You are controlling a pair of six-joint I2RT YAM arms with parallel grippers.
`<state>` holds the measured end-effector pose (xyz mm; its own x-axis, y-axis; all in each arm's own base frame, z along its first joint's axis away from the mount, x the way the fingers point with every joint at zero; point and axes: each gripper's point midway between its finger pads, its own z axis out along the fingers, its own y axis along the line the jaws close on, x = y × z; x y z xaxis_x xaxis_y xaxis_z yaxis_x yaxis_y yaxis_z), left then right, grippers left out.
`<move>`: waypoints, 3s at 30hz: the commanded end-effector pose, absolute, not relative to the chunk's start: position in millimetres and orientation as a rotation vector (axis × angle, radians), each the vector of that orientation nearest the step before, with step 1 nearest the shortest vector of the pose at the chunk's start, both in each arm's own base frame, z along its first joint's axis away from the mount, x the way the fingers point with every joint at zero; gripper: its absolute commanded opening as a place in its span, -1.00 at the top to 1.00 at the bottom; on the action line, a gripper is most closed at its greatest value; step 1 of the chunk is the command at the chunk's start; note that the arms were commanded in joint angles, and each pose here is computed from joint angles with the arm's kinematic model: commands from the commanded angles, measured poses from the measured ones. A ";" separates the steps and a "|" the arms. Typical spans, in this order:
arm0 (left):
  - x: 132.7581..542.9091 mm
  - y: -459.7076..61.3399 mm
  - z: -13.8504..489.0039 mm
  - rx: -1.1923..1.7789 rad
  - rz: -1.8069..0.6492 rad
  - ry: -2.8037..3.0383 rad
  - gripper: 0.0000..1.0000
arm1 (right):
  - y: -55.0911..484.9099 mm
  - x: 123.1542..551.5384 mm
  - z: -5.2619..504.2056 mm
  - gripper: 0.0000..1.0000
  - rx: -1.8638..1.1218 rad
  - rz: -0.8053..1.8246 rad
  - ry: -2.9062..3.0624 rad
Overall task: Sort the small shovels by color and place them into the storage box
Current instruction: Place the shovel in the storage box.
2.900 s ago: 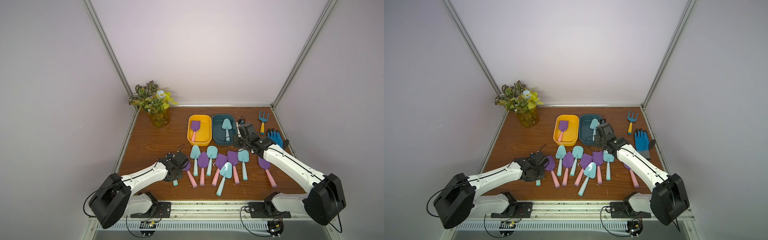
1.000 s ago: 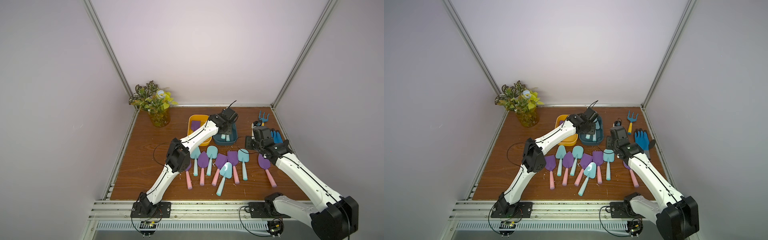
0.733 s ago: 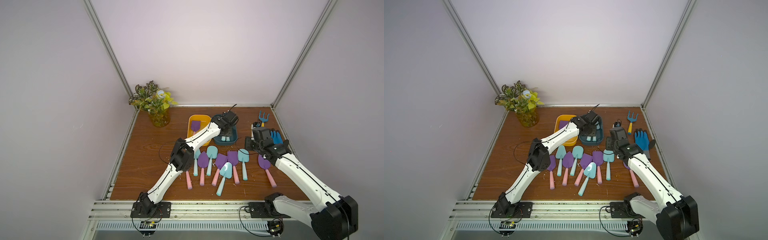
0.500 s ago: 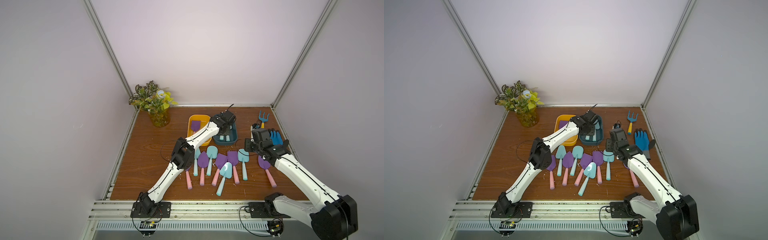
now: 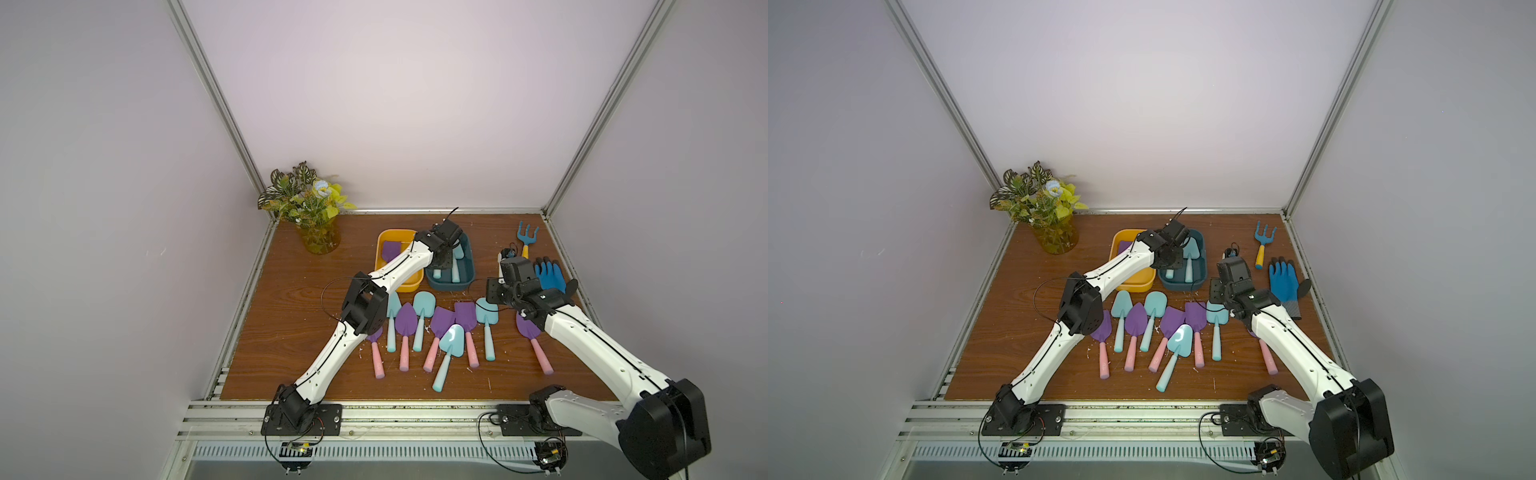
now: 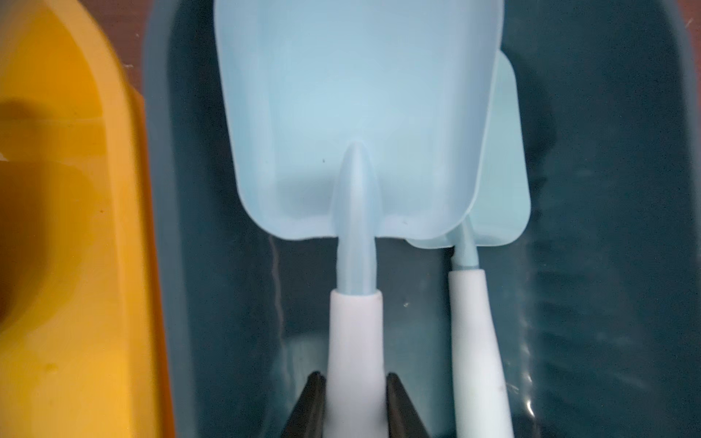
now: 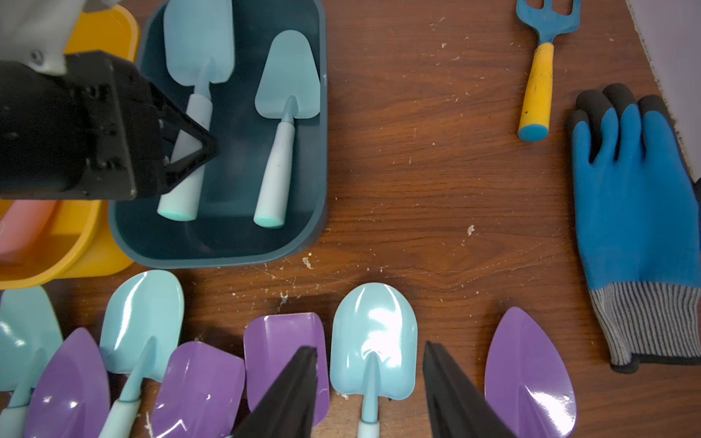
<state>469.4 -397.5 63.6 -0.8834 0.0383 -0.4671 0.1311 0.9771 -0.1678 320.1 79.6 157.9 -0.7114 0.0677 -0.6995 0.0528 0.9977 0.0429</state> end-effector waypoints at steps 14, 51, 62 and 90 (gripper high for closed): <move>473.6 -410.6 49.6 0.116 -0.346 2.656 0.78 | 80.2 323.4 155.3 -0.03 0.091 0.039 2.355; 479.5 -411.3 43.6 0.083 -0.380 2.656 0.44 | 74.1 326.2 151.9 -0.05 0.098 0.023 2.358; 480.7 -412.6 54.1 0.090 -0.394 2.638 0.32 | 72.4 326.3 155.9 -0.05 0.104 0.022 2.350; 428.3 -369.8 289.5 0.283 -0.370 2.232 -0.32 | 57.5 304.6 207.3 -0.08 0.279 0.048 2.324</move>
